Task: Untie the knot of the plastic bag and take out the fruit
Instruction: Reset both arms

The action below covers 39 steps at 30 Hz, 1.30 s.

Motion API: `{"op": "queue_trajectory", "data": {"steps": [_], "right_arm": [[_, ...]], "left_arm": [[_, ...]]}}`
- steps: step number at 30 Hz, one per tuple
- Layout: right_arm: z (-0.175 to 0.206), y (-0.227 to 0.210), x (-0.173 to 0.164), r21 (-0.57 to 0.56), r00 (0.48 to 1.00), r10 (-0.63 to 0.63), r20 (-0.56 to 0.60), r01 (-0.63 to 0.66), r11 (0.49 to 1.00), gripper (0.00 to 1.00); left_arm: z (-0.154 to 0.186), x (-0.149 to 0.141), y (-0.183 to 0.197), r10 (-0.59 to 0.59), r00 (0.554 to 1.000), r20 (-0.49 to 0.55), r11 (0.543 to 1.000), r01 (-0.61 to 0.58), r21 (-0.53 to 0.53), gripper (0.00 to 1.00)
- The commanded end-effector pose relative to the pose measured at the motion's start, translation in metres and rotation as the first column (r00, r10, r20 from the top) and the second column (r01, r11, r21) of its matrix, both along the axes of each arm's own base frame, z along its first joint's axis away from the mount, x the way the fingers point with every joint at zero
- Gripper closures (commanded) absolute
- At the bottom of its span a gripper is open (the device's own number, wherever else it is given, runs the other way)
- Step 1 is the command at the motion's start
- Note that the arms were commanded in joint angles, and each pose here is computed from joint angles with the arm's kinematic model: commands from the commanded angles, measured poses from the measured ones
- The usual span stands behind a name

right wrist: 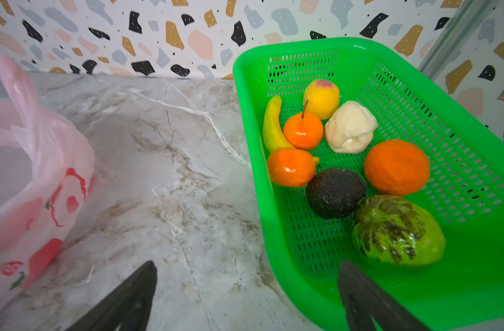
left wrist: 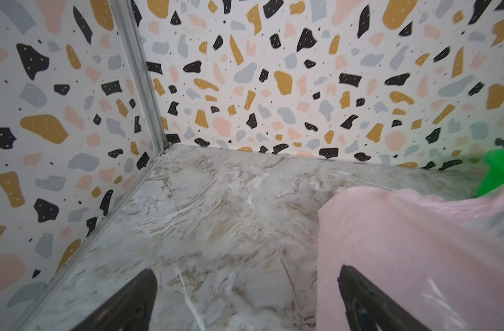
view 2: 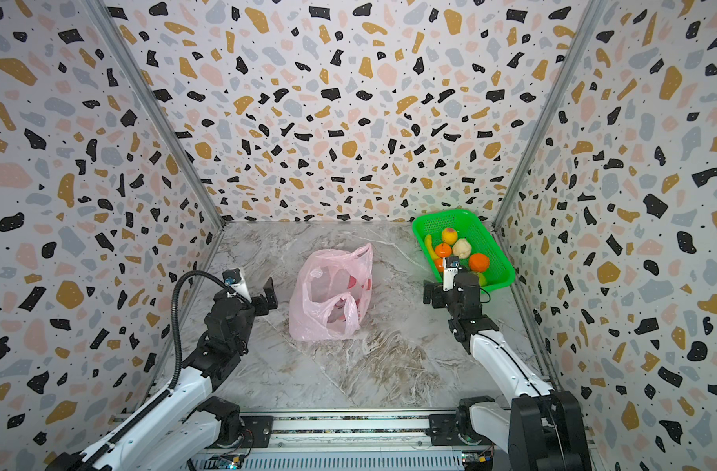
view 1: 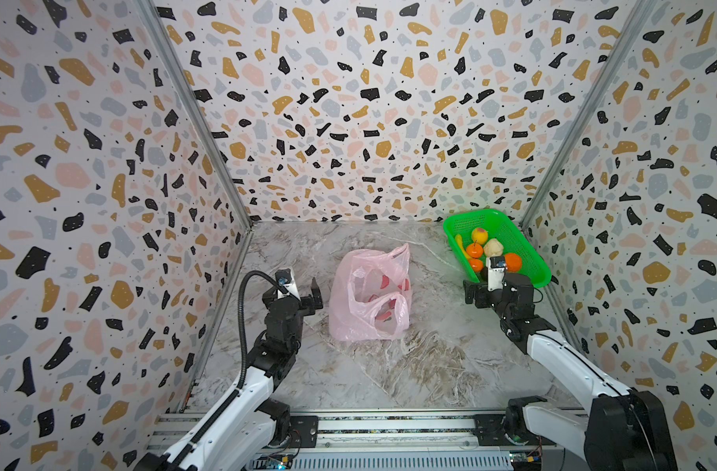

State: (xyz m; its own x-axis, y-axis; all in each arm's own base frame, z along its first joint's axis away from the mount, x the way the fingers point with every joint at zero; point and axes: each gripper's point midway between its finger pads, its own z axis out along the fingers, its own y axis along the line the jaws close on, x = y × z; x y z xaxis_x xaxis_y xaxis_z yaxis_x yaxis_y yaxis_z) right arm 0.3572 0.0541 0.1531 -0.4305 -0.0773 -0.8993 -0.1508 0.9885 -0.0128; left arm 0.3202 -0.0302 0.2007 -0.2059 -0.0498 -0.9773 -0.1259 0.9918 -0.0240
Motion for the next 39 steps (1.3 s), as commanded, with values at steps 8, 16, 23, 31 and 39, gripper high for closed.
{"op": "queue_trajectory", "data": {"steps": [8,16,23,31,39], "right_arm": [[-0.012,-0.01,0.021,-0.095,0.986,-0.022,0.166,0.038,0.995,0.01],[-0.014,-0.032,0.018,-0.035,0.965,-0.06,0.254,0.072,0.997,0.01],[-0.021,-0.027,0.011,-0.025,0.951,-0.031,0.308,0.04,0.999,0.01],[-0.028,-0.019,0.006,-0.06,0.945,-0.01,0.328,0.031,0.998,0.01],[-0.028,-0.023,0.006,-0.057,0.943,-0.041,0.329,0.063,0.996,0.01]], "left_arm": [[-0.009,0.008,0.047,0.166,0.971,0.173,0.979,-0.183,0.089,0.0],[-0.035,0.012,0.048,0.155,0.977,0.146,0.977,-0.173,0.124,0.0],[-0.051,0.015,0.054,0.194,0.972,0.135,0.971,-0.209,0.114,0.0],[-0.062,0.015,0.061,0.232,0.965,0.125,0.964,-0.245,0.101,0.0],[-0.063,0.018,0.063,0.234,0.965,0.116,0.965,-0.245,0.096,0.0]]}}
